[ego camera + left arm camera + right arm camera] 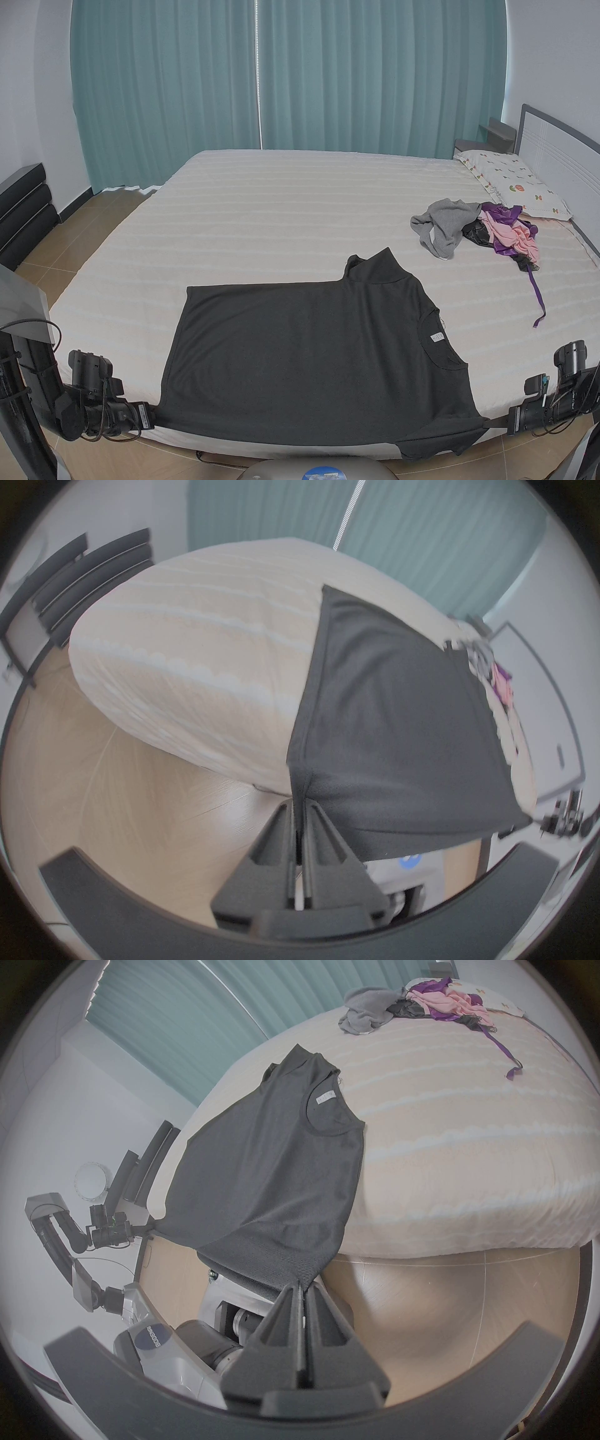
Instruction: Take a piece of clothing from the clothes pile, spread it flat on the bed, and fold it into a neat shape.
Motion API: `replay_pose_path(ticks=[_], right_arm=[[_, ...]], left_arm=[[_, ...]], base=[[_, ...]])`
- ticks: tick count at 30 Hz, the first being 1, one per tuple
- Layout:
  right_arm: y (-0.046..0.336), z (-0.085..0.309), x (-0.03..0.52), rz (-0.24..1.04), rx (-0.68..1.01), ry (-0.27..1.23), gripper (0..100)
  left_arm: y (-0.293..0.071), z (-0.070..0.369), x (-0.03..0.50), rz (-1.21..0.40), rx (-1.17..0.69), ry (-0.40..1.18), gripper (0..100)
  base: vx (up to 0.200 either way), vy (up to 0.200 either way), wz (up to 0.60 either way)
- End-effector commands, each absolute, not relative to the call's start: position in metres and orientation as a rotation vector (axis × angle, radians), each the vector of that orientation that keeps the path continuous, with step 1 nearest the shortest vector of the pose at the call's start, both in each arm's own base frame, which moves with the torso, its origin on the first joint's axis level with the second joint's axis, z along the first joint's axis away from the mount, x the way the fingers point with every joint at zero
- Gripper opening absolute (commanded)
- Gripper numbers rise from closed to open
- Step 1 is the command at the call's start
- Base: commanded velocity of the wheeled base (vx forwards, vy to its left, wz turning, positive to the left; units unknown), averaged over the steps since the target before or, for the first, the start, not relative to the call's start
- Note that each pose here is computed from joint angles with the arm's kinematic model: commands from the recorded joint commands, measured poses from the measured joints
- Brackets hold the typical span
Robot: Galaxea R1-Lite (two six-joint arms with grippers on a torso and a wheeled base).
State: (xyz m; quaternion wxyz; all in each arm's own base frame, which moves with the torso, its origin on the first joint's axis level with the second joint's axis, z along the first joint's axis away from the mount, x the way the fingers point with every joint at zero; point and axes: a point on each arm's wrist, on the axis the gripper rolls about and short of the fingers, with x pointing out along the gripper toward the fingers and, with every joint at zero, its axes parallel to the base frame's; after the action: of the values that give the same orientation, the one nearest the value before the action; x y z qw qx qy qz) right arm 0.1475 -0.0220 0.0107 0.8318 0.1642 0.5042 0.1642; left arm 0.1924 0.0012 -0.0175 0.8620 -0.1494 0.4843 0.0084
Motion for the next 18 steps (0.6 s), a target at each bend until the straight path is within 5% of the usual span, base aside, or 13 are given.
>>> replay_pose_path(ticks=[1, 18], right_arm=[[-0.023, 0.015, 0.167, 0.351, 0.38, 1.015, 0], [-0.022, 0.037, 0.222, 0.317, 0.445, 0.883, 0]], left_arm=[[0.001, 0.003, 0.222, 0.076, -0.442, 0.841, 0], [-0.002, 0.02, 0.253, 0.087, -0.569, 0.707, 0]], base=[[0.0, 0.0, 0.0], [0.0, 0.0, 0.0]])
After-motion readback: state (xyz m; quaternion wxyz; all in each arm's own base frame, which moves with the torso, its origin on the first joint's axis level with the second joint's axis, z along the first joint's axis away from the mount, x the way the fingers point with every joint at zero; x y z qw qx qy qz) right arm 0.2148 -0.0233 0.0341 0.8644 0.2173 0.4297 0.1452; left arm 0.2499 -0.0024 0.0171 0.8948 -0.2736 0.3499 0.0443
